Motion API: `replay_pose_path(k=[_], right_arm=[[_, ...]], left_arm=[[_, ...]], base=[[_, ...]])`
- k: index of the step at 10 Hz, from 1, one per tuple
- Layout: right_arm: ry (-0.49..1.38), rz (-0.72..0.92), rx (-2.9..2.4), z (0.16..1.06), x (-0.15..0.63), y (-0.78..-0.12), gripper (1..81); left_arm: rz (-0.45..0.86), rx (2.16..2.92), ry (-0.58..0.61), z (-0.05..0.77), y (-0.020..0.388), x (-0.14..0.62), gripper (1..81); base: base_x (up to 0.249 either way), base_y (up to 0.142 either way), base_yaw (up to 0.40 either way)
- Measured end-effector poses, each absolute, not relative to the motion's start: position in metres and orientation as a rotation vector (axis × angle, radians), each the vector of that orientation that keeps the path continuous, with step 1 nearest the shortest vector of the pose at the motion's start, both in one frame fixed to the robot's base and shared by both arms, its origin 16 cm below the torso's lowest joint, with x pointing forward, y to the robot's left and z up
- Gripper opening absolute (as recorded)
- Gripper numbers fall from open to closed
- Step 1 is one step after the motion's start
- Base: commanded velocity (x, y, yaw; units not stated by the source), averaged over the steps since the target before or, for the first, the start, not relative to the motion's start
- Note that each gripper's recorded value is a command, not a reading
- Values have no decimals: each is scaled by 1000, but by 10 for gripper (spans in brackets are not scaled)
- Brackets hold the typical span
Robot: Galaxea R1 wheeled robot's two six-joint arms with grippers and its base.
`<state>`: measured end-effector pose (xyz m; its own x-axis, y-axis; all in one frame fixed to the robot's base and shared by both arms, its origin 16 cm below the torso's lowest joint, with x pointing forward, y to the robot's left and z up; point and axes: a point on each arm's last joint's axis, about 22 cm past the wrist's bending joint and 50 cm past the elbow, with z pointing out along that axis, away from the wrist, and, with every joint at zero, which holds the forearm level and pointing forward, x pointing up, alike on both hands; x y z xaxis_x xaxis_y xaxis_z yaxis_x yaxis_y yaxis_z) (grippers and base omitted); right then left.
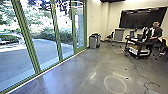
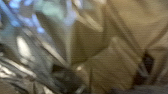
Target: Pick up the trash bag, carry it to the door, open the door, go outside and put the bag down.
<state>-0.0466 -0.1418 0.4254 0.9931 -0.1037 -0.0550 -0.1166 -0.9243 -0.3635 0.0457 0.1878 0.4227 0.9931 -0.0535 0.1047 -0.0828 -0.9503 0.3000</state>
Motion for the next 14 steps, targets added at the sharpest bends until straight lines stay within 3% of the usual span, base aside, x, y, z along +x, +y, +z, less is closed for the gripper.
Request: replay_pose_path(k=[10,14], right_arm=[[155,44,-2763,425,-47,-141,811],[155,61,-2762,425,-58,-141,811]], left_arm=[[135,2836,-101,422,195,42,10],[130,2836,-100,422,195,37,10]], base=[[-13,0,0],[110,0,0]])
